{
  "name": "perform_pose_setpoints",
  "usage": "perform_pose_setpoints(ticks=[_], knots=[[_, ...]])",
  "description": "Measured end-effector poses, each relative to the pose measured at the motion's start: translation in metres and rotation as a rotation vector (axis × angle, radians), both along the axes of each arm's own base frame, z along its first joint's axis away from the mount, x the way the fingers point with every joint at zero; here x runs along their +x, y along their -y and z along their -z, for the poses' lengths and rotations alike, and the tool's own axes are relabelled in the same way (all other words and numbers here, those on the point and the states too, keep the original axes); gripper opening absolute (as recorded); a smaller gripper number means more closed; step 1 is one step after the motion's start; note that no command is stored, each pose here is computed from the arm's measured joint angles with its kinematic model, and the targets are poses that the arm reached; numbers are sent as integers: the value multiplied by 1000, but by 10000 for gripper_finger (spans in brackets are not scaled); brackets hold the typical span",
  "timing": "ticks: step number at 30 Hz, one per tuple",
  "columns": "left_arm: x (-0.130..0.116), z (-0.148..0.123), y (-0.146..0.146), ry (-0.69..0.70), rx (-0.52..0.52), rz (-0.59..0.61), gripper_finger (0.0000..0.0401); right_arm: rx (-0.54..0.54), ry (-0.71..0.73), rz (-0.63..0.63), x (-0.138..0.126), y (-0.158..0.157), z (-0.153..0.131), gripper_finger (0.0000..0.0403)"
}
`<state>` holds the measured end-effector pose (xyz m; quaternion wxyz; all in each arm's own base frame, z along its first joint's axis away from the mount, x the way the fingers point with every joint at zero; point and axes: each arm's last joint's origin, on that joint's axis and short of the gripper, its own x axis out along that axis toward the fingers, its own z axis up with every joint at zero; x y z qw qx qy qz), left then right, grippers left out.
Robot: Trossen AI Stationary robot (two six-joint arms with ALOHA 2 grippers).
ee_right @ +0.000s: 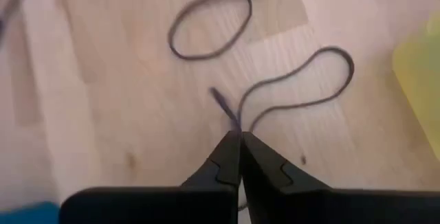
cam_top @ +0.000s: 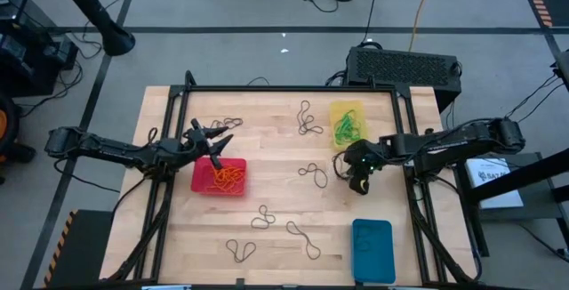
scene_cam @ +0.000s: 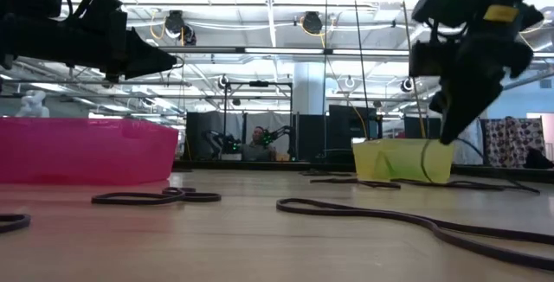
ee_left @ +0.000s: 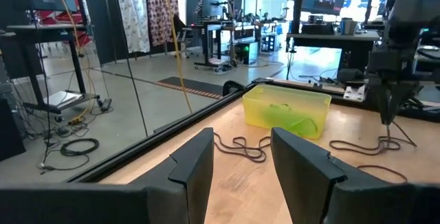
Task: Sort rubber bands into baskets
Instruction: Put the violet rubber band into the blue bin
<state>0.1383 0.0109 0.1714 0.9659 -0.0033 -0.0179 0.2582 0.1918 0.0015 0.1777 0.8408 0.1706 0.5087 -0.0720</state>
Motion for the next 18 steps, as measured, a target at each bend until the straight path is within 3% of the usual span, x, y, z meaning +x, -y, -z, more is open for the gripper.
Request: perform_pose_setpoints(ticks=[11, 18], knots=[[0, 0, 0, 0, 0, 0, 154, 87, 216, -139, 18, -39, -67, 1], [0, 0, 0, 0, 0, 0, 154, 211, 218, -173, 10, -79, -100, 0]])
